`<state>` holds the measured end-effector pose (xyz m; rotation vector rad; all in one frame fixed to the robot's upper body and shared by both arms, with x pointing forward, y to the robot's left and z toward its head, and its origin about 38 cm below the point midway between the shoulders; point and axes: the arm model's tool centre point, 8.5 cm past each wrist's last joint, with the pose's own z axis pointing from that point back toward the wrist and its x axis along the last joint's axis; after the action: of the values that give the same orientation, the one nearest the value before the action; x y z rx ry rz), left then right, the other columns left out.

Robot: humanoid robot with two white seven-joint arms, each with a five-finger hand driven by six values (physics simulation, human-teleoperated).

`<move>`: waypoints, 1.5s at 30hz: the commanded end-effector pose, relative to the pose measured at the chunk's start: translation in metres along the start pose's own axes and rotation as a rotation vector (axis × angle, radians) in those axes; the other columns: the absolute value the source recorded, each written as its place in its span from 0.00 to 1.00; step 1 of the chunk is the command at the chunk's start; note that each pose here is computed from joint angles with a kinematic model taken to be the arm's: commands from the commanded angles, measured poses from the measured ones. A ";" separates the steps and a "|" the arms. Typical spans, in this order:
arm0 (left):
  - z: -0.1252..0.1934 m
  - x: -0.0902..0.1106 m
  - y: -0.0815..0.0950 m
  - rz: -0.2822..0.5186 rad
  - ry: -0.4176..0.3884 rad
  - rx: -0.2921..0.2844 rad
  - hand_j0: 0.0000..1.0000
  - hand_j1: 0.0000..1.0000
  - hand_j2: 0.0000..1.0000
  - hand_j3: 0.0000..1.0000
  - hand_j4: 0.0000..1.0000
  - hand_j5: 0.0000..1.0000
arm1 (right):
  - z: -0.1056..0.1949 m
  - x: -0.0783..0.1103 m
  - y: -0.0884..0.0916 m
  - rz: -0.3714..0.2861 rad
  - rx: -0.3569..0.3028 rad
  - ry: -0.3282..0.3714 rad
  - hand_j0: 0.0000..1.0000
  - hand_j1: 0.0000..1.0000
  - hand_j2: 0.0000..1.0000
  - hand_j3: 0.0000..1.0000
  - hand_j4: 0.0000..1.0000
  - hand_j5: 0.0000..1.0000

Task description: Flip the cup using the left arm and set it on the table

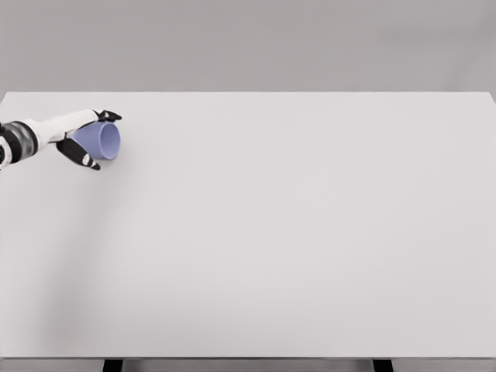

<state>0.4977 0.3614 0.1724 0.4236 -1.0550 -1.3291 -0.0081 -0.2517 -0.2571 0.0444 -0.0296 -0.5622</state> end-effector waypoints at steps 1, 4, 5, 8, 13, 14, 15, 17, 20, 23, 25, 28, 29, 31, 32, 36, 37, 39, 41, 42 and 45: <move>-0.003 0.003 -0.003 0.008 -0.007 -0.005 0.86 0.86 0.86 0.86 0.86 0.86 | 0.000 0.000 0.000 0.000 0.000 0.000 1.00 1.00 1.00 1.00 1.00 1.00; -0.003 0.003 -0.003 0.020 -0.008 0.003 0.79 0.79 0.79 0.79 0.79 0.79 | 0.000 0.000 0.000 0.000 0.000 0.000 1.00 1.00 1.00 1.00 1.00 1.00; -0.003 0.002 -0.002 0.026 0.000 0.006 0.78 0.78 0.78 0.78 0.78 0.78 | 0.000 0.000 0.000 0.001 0.000 0.000 1.00 1.00 1.00 1.00 1.00 1.00; -0.003 -0.001 -0.003 0.047 0.029 0.004 0.75 0.75 0.75 0.75 0.75 0.75 | 0.000 0.000 0.000 0.001 0.000 0.000 1.00 1.00 1.00 1.00 1.00 1.00; -0.004 0.001 -0.003 0.093 0.020 -0.001 0.73 0.73 0.73 0.73 0.73 0.73 | 0.000 0.000 0.000 0.000 0.000 0.000 1.00 1.00 1.00 1.00 1.00 1.00; -0.003 0.006 -0.002 0.124 -0.012 -0.003 0.73 0.73 0.73 0.73 0.73 0.73 | 0.000 0.000 0.000 0.001 0.000 0.000 1.00 1.00 1.00 1.00 1.00 1.00; -0.002 0.012 0.000 0.164 -0.053 -0.002 0.71 0.71 0.71 0.71 0.71 0.71 | 0.000 0.000 0.000 0.000 0.000 0.000 1.00 1.00 1.00 1.00 1.00 1.00; 0.003 0.018 0.005 0.222 -0.112 0.000 0.69 0.69 0.69 0.69 0.69 0.69 | 0.000 0.000 0.000 0.001 0.000 0.000 1.00 1.00 1.00 1.00 1.00 1.00; 0.006 0.028 0.016 0.264 -0.170 0.010 0.68 0.68 0.68 0.68 0.68 0.68 | 0.000 0.000 0.000 0.001 0.000 0.000 1.00 1.00 1.00 1.00 1.00 1.00; 0.015 0.026 0.024 0.335 -0.214 0.016 0.65 0.65 0.65 0.65 0.65 0.65 | 0.000 0.000 0.000 0.000 0.000 0.000 1.00 1.00 1.00 1.00 1.00 1.00; 0.015 0.027 0.025 0.358 -0.229 0.013 0.65 0.65 0.65 0.65 0.65 0.65 | 0.000 0.000 0.000 0.001 0.000 0.000 1.00 1.00 1.00 1.00 1.00 1.00; 0.023 0.024 0.030 0.419 -0.265 0.014 0.64 0.64 0.64 0.64 0.64 0.64 | 0.000 0.000 0.000 0.000 0.000 0.000 1.00 1.00 1.00 1.00 1.00 1.00; 0.023 0.024 0.031 0.436 -0.276 0.013 0.64 0.64 0.64 0.64 0.64 0.64 | 0.000 0.000 0.000 0.000 0.000 0.000 1.00 1.00 1.00 1.00 1.00 1.00; 0.024 0.024 0.030 0.470 -0.295 0.011 0.64 0.64 0.64 0.64 0.64 0.64 | 0.000 0.000 0.000 0.000 0.000 0.000 1.00 1.00 1.00 1.00 1.00 1.00; 0.023 0.024 0.031 0.483 -0.303 0.011 0.65 0.65 0.65 0.65 0.65 0.65 | 0.000 0.000 0.000 0.000 0.000 0.000 1.00 1.00 1.00 1.00 1.00 1.00; 0.021 0.033 0.029 0.571 -0.374 -0.003 0.65 0.65 0.65 0.65 0.65 0.65 | 0.000 0.000 0.000 0.000 0.000 0.000 1.00 1.00 1.00 1.00 1.00 1.00; 0.018 0.036 0.028 0.591 -0.393 -0.006 0.67 0.67 0.67 0.67 0.67 0.67 | 0.000 0.000 0.000 0.000 0.000 0.000 1.00 1.00 1.00 1.00 1.00 1.00; 0.008 0.041 0.020 0.663 -0.429 -0.021 0.67 0.67 0.67 0.67 0.67 0.67 | 0.000 0.000 0.000 0.001 0.000 0.000 1.00 1.00 1.00 1.00 1.00 1.00; 0.000 0.046 0.013 0.726 -0.460 -0.037 0.68 0.68 0.68 0.68 0.68 0.68 | 0.000 0.000 0.000 0.001 0.000 0.000 1.00 1.00 1.00 1.00 1.00 1.00; -0.007 0.048 0.006 0.775 -0.475 -0.048 0.68 0.68 0.68 0.68 0.68 0.68 | 0.000 0.000 0.000 0.001 0.000 0.000 1.00 1.00 1.00 1.00 1.00 1.00; -0.021 0.053 -0.006 0.846 -0.494 -0.065 0.70 0.70 0.70 0.70 0.70 0.70 | 0.000 0.000 0.000 0.000 0.000 0.000 1.00 1.00 1.00 1.00 1.00 1.00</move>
<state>0.5029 0.3135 0.1840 -0.3539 -1.3731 -0.7426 -0.0081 -0.2517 -0.2571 0.0444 -0.0297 -0.5624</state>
